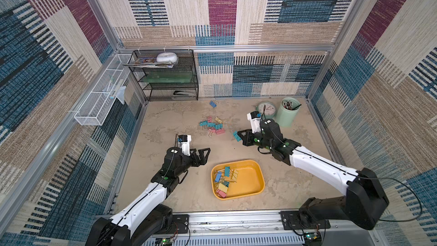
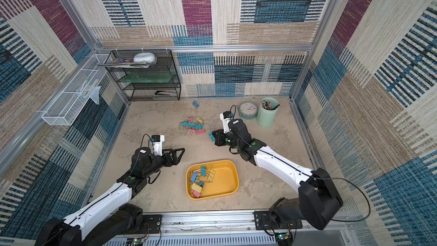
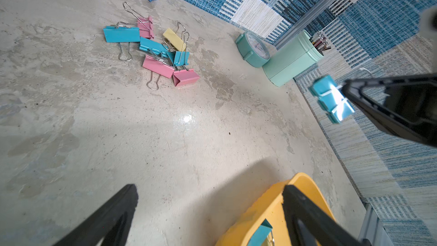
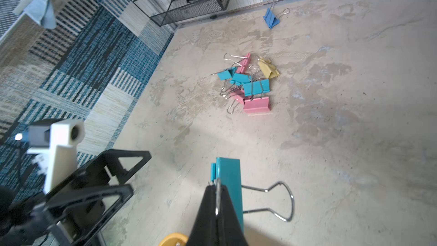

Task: Put the binder clips in the storage box
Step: Pick up the binder clip at the center of the board, then place the binder clip in the storage box.

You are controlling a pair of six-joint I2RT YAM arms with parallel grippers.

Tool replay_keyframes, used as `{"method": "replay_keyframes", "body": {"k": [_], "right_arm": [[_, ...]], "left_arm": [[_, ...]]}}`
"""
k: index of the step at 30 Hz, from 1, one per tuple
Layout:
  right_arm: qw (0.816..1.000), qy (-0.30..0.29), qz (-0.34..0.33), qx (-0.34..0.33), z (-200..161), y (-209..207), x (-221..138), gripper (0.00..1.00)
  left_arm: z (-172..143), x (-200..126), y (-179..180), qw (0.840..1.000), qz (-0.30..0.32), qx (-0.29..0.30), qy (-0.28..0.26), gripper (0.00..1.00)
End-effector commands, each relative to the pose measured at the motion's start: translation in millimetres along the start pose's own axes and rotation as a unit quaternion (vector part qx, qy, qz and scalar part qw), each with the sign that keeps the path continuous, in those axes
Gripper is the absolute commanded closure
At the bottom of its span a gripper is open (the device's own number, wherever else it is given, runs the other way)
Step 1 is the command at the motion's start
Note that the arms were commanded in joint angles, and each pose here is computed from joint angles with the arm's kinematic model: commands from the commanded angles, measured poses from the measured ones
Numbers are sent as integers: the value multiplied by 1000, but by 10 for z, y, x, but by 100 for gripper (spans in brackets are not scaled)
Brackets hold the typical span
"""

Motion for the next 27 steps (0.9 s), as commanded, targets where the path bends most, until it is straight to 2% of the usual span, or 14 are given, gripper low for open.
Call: {"method": "replay_keyframes", "body": {"k": [1,7,11,15,18,23,25,27], "right_arm": [[1000,-20,-21,9,-196,40,-251,100],[999,4,-30,40,-833,49,-558,100],[997,36,-38,57,-1216,-43,-489,100],[995,72,-45,61,-1520,-137,-336,100],[994,85,-42,52,-1609,-130,-265,100],[991,114,-59,25,-1679,-157,-214,79],[993,100,-66,14,-1609,-152,-266,63],[996,52,-69,24,-1433,-125,-396,46]], "left_arm": [[74,-15,-31,1000,3,16,-18,1],[91,-34,-95,999,9,41,-18,1],[91,-20,-140,998,17,59,-13,1],[83,11,-147,996,56,74,1,1],[132,45,-200,991,95,93,15,1],[426,207,-376,983,156,92,33,0],[583,356,-458,980,169,96,46,1],[760,578,-510,973,194,101,71,3]]}}
Point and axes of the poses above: each gripper's point midway between its finger pads, its own x axis out along the fingers, its own y axis along the line the jaws close on, z = x × y, the point moved 7 cm from there along -x, back along the fingers, and after that the axes turned 5 degrees about x, right-handed, at the moved point
